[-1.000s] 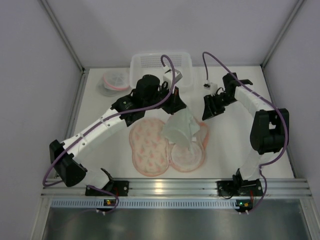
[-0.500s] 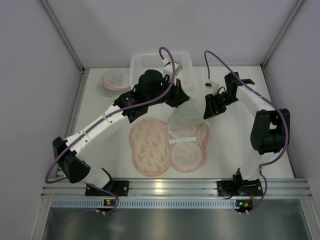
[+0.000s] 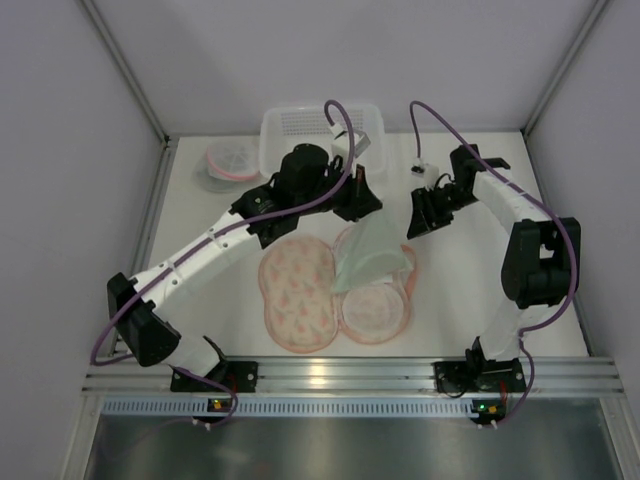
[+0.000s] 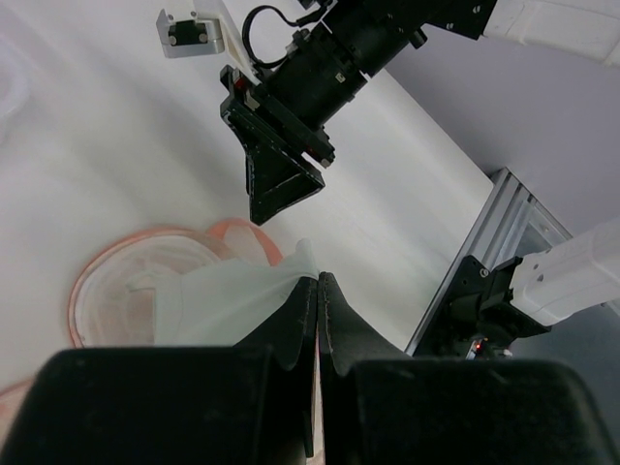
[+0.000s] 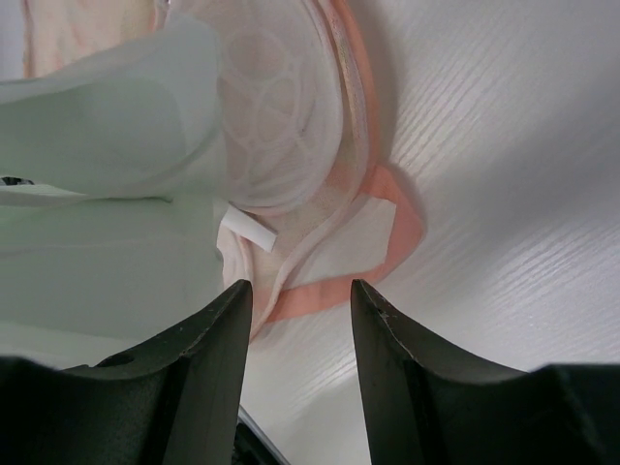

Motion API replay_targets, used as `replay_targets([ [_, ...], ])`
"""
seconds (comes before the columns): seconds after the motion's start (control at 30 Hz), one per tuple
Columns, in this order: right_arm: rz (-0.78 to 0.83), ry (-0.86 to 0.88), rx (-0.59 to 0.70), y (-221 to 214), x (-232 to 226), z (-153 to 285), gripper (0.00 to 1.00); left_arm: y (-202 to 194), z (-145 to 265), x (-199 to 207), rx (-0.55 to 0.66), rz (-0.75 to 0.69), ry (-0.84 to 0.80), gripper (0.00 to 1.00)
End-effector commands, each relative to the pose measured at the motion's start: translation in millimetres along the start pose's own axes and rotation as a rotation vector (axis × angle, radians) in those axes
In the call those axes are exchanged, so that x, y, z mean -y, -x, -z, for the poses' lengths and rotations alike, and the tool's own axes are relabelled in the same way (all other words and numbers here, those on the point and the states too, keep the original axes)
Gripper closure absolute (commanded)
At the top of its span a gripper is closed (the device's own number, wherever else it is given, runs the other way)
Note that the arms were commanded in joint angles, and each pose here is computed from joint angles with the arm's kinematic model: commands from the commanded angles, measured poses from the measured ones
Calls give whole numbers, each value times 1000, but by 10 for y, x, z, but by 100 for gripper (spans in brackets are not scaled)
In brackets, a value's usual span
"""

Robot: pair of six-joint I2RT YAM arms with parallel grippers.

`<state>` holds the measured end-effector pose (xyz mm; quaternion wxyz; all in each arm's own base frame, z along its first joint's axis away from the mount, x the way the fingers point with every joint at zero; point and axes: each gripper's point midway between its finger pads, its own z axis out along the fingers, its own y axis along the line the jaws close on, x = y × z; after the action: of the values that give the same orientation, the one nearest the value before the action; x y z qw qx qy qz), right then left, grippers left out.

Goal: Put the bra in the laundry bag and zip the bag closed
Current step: Adjust the bra in the laundry bag.

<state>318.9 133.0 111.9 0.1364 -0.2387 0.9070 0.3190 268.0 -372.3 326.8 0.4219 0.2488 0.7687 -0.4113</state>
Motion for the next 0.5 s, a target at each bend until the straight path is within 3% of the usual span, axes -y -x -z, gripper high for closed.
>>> replay_targets([
  [0.0,31,12,45,143,-18,70,54,153,88,165,62,-19,-58,100],
  [0.47,22,15,39,68,-37,59,54,-340,72,81,-37,-33,-95,100],
])
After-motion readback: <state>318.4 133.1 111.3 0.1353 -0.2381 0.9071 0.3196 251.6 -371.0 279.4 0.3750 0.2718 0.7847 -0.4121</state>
